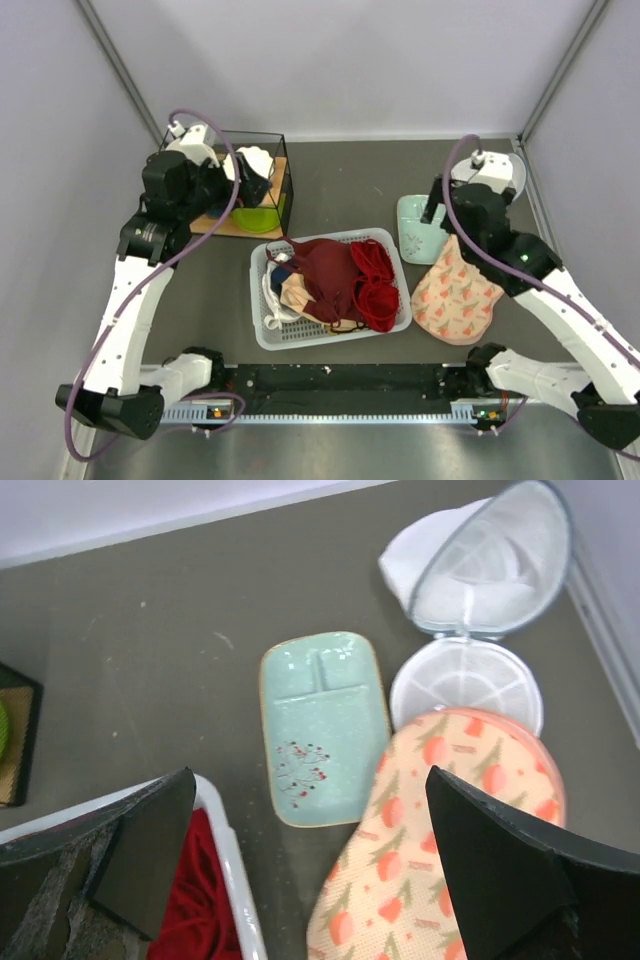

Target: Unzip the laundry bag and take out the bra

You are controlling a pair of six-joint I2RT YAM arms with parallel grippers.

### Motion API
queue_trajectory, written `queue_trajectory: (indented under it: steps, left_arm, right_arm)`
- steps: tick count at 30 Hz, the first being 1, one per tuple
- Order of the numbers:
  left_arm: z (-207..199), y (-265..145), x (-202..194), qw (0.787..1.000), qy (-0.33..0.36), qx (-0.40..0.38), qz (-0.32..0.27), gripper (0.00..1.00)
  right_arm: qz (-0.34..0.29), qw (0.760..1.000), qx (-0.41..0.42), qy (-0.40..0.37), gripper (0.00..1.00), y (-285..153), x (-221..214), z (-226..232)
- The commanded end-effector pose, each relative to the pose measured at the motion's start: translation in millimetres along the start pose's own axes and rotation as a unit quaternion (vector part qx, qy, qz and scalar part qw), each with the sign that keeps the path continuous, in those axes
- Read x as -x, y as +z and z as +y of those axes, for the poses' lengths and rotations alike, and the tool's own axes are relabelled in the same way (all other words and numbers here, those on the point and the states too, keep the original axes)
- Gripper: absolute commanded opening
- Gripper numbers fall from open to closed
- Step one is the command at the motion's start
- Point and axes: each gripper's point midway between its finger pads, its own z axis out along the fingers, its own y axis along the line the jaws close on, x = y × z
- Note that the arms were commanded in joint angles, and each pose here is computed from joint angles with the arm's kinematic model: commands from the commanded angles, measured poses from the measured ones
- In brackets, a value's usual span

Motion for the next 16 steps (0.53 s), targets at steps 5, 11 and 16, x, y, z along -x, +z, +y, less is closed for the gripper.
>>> queue_trajectory:
  steps: [5,11,16]
  left_arm:
    - [106.2,-63.0,18.2,0.957,0.002,0.284,-0.058,0.99]
    - [127.3,-83.1,15.8,0.941,-0.008,0.333,-0.062,0.99]
    - [126.0,-77.5,9.6,0.945,-0.017,0.321,-0.055,0.99]
  right_arm:
    - [0.022,0.997,-0.070,-0.020,0.99,-2.7,-19.8,-62.6]
    - [0.082,0.991,-0.104,-0.022,0.99,12.2,-47.2,-81.2]
    - [0.112,0.988,-0.108,-0.027,0.99,18.3,-64.5,-80.1]
